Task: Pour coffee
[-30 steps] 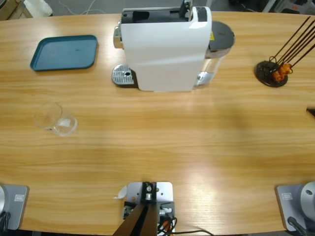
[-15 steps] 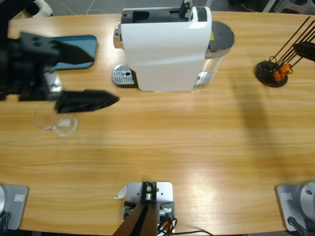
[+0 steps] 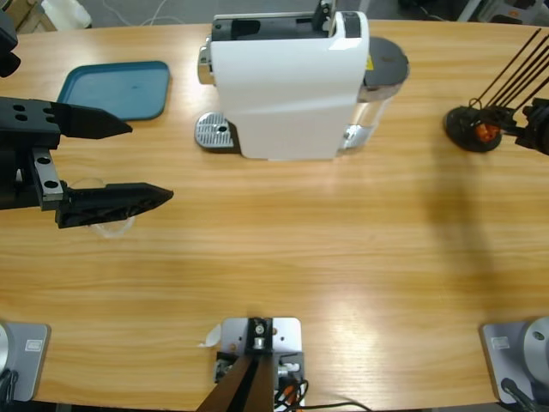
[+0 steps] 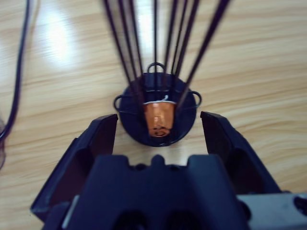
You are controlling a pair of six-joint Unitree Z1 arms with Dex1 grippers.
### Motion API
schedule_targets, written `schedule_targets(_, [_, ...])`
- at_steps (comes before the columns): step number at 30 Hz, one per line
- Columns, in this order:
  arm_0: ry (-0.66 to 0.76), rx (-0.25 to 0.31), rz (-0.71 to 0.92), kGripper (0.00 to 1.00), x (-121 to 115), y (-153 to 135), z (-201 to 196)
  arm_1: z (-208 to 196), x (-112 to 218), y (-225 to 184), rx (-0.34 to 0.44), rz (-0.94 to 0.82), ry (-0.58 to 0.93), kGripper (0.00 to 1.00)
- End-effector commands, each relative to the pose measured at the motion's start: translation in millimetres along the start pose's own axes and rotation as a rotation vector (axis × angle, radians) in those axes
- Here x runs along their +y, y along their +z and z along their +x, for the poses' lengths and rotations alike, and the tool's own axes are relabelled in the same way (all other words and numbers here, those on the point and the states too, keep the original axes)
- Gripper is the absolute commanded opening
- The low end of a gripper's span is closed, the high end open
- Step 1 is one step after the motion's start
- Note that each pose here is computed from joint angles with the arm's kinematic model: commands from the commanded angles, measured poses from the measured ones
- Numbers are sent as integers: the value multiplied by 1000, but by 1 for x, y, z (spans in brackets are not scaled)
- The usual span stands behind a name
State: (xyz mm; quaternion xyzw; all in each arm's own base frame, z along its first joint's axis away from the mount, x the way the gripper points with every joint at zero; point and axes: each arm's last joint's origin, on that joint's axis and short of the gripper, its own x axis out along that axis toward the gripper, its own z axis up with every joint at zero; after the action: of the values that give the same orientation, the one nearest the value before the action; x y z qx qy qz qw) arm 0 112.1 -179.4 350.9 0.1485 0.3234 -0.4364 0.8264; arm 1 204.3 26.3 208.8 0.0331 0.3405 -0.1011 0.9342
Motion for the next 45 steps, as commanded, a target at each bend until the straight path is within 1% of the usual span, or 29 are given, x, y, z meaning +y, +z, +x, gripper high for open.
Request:
schedule_targets(1, [17, 61, -9, 987, 1, -12, 10, 15, -4, -7, 62, 27, 16, 645])
schedule_targets(2, [17, 60, -9, 987, 1, -12, 9, 15, -4, -7, 67, 28, 22, 629])
schedule_targets(8, [18, 62, -21, 987, 1, -15, 8, 19, -7, -7, 79, 27, 12, 628])
schedule_targets(9, [18, 62, -21, 987, 1, -16, 8, 20, -7, -7, 79, 25, 15, 612])
schedule_targets(10, [18, 63, -21, 987, 1, -16, 8, 20, -7, -7, 80, 23, 17, 534])
schedule_targets(11, [18, 64, -22, 987, 1, -16, 9, 21, -7, -6, 81, 18, 20, 508])
schedule_targets(15, [18, 68, -24, 987, 1, -16, 10, 23, -7, -6, 79, 6, 28, 499])
schedule_targets(17, [18, 68, -25, 987, 1, -16, 10, 23, -8, -5, 75, 0, 29, 348])
schedule_targets(33, [19, 68, -30, 987, 1, -17, 10, 33, -8, -6, 90, 5, 38, 342])
schedule_targets(35, [19, 70, -30, 987, 1, -17, 10, 33, -8, -6, 91, -4, 43, 326])
schedule_targets(37, [19, 71, -30, 987, 1, -17, 10, 32, -8, -6, 86, -15, 48, 132])
schedule_targets(38, [19, 71, -31, 987, 1, -17, 10, 31, -8, -6, 82, -18, 49, 98])
schedule_targets(41, [19, 71, -31, 987, 1, -17, 10, 30, -9, -5, 74, -17, 44, 114])
schedule_targets(42, [19, 71, -33, 987, 1, -17, 10, 30, -9, -4, 70, -16, 44, 157])
schedule_targets(43, [19, 71, -33, 986, 1, -17, 10, 30, -8, -3, 67, -14, 44, 387])
schedule_targets(44, [19, 72, -34, 987, 1, -18, 10, 30, -8, -2, 65, -13, 45, 495])
schedule_targets(45, [19, 72, -34, 987, 1, -18, 10, 30, -8, -2, 64, -12, 46, 523])
